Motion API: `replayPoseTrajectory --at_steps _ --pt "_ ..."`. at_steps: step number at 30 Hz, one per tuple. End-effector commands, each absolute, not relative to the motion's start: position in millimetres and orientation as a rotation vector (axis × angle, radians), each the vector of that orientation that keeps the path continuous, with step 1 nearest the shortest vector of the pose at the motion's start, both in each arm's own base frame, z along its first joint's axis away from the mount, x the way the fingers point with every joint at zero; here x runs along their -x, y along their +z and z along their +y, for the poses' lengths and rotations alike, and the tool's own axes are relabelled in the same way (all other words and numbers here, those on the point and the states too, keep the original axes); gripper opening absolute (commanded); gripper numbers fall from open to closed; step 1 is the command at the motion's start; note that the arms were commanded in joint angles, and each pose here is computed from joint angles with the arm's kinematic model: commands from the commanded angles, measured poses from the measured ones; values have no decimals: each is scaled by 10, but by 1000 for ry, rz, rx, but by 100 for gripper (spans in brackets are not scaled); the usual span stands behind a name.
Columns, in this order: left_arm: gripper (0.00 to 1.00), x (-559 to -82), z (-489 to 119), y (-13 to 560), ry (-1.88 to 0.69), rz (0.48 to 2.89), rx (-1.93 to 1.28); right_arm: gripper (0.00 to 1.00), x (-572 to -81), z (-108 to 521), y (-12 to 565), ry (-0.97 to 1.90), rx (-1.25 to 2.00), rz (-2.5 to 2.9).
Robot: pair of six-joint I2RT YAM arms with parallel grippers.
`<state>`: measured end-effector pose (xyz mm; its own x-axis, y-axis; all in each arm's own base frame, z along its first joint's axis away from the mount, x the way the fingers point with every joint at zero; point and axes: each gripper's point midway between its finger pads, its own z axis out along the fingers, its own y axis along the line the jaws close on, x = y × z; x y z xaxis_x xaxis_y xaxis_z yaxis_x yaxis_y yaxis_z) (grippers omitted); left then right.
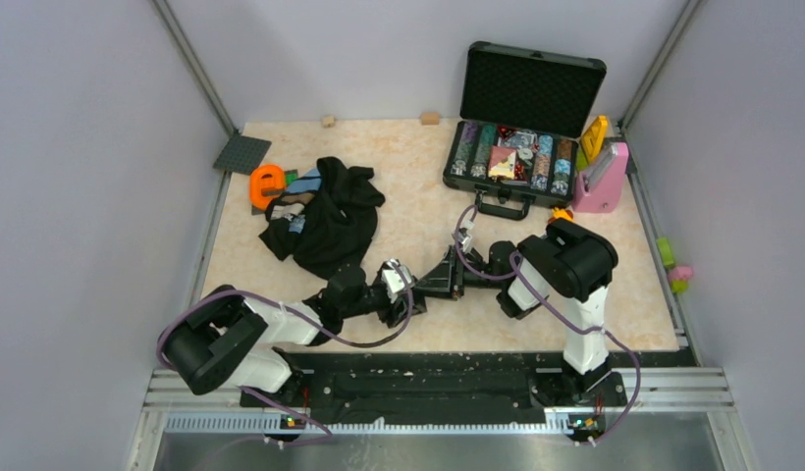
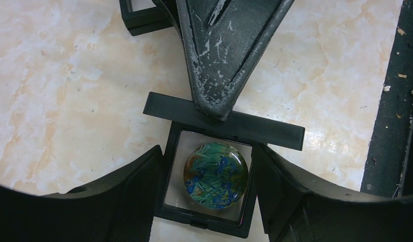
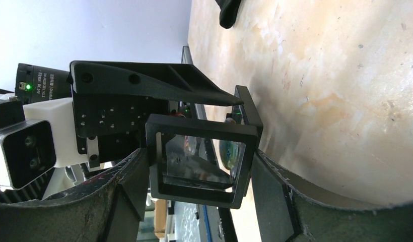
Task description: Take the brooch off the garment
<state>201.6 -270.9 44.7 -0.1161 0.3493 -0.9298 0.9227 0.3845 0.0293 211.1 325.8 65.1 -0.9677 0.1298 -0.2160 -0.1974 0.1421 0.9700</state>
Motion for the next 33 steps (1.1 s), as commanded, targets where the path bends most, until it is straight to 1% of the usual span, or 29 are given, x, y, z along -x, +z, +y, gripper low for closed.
replayPoseTrajectory --at_steps 1,3,6,7,15,20,24,27,29,33 --pt "69 -2032 -2774 578 -759 1634 -1133 36 -2204 3233 675 1885 93 2109" --pt "71 -2033 -2769 637 -758 1616 -1120 36 -2205 3233 667 1885 88 2112" --pt "82 -2104 -2703 799 -728 1585 -1017 36 -2225 3222 642 1873 78 2122" --pt "83 -2132 -2652 841 -708 1582 -972 36 -2231 3213 631 1866 75 2127" --pt "84 -2074 -2475 1185 -653 1434 -917 36 -2310 3169 575 1807 51 2166" --pt "84 -2078 -2401 1277 -627 1405 -885 36 -2365 3140 480 1704 37 2236" --pt "84 -2219 -2249 1322 -553 1455 -765 36 -2441 3057 389 1520 59 2325" --pt "87 -2296 -2134 1352 -513 1480 -673 35 -2472 2889 257 1297 63 2451" --pt "87 -2298 -2109 1366 -506 1473 -660 31 -2528 2757 199 1120 80 2515" --pt "87 -2283 -2131 1380 -522 1469 -665 32 -2577 2547 223 913 96 2553"
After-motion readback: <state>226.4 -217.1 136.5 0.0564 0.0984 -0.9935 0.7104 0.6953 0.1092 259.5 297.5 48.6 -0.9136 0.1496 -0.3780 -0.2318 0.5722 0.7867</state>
